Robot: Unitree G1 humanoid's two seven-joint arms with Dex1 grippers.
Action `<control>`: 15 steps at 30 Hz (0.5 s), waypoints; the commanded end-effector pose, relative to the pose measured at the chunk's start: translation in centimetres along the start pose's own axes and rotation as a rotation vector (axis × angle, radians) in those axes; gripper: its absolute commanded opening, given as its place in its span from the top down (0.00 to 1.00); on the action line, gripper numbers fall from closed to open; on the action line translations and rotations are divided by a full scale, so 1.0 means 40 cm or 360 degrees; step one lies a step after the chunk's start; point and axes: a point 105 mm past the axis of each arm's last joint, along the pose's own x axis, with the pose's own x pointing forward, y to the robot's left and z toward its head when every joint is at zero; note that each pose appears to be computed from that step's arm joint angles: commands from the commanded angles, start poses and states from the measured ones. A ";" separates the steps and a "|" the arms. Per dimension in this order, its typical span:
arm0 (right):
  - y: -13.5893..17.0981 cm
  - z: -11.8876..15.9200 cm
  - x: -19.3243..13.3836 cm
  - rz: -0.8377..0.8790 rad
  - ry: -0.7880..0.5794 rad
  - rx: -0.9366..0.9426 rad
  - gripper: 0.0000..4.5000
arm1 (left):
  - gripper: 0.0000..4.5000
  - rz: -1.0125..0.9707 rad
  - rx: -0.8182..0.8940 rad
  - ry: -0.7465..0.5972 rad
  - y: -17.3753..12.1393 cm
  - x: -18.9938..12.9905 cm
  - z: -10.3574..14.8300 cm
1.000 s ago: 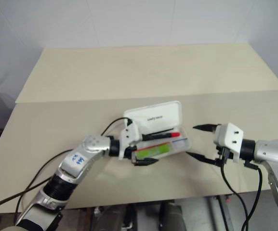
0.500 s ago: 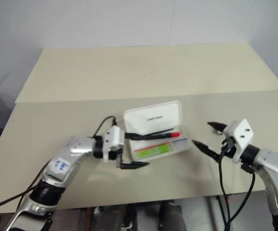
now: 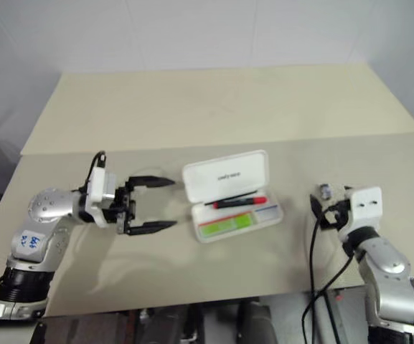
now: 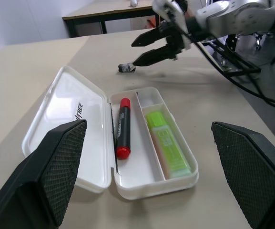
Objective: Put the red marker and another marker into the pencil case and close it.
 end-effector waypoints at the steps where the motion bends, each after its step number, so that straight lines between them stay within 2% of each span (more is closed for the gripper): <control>1: -0.030 0.010 0.014 -0.0102 -0.0041 -0.0005 0.00 | 0.00 0.0020 0.0077 -0.0036 0.000 -0.016 0.038; 9: -0.052 -0.019 0.052 -0.0174 0.0050 0.0034 0.00 | 0.00 0.0052 0.0080 0.0013 -0.013 -0.039 0.042; 15: -0.021 -0.021 0.066 -0.0112 0.0056 0.0060 0.00 | 0.00 0.0072 0.0075 0.0019 -0.018 -0.041 0.045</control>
